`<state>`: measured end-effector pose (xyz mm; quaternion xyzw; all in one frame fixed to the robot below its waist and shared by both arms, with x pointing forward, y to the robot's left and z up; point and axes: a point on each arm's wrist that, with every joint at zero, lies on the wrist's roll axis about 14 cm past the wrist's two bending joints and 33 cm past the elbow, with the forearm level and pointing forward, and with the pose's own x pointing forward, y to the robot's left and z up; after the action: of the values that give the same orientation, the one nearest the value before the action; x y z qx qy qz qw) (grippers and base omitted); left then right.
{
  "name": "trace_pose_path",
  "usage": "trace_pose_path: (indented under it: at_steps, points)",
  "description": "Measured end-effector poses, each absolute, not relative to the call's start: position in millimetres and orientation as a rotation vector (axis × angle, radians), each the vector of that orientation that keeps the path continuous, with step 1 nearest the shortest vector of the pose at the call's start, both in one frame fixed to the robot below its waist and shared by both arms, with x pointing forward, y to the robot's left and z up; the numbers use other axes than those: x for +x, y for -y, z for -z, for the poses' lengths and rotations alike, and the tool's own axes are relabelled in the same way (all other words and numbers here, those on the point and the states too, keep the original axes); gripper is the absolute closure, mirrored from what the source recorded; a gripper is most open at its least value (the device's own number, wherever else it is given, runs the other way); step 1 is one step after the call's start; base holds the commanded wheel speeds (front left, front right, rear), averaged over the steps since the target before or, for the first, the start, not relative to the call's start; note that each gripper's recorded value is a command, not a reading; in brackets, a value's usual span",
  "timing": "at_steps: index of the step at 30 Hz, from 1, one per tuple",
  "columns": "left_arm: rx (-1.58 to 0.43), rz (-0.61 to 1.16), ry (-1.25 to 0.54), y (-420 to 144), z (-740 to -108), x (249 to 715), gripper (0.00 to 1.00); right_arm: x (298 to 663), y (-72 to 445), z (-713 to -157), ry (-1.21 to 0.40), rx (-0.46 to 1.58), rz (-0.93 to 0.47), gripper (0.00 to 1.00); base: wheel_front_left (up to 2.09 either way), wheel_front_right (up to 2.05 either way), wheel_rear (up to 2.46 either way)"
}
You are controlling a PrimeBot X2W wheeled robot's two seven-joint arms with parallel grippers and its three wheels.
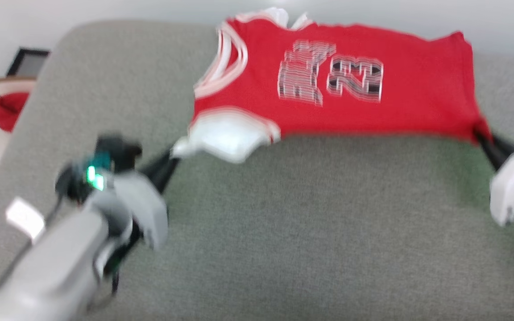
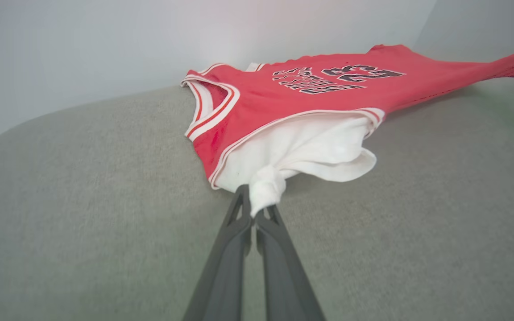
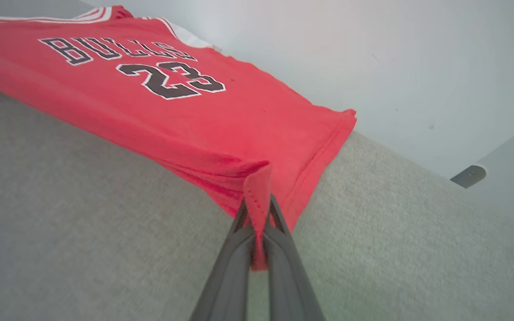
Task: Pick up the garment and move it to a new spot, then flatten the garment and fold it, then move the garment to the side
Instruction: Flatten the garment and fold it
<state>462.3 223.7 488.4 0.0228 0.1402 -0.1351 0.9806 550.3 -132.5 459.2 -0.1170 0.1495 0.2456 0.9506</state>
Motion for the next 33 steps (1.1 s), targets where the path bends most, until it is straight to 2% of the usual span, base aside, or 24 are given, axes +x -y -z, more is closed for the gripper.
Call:
trace_pose_path:
  at_steps: [10,21,26,33]
  points:
    - [-0.086,0.195,-0.420,-214,-459,347,1.00,437,150,-442,-0.463,-0.227,-0.599,1.00,0.00,0.00,0.00]
    - [-0.264,0.088,-0.656,-192,-414,256,1.00,351,156,-409,-0.689,-0.146,-0.636,1.00,0.00,0.00,0.00]
    - [-0.308,0.059,-0.700,-188,-411,242,1.00,330,155,-400,-0.753,-0.084,-0.621,1.00,0.00,0.00,0.00]
    - [-0.228,0.091,-0.650,-197,-436,268,1.00,336,153,-416,-0.714,-0.082,-0.598,1.00,0.00,0.00,0.00]
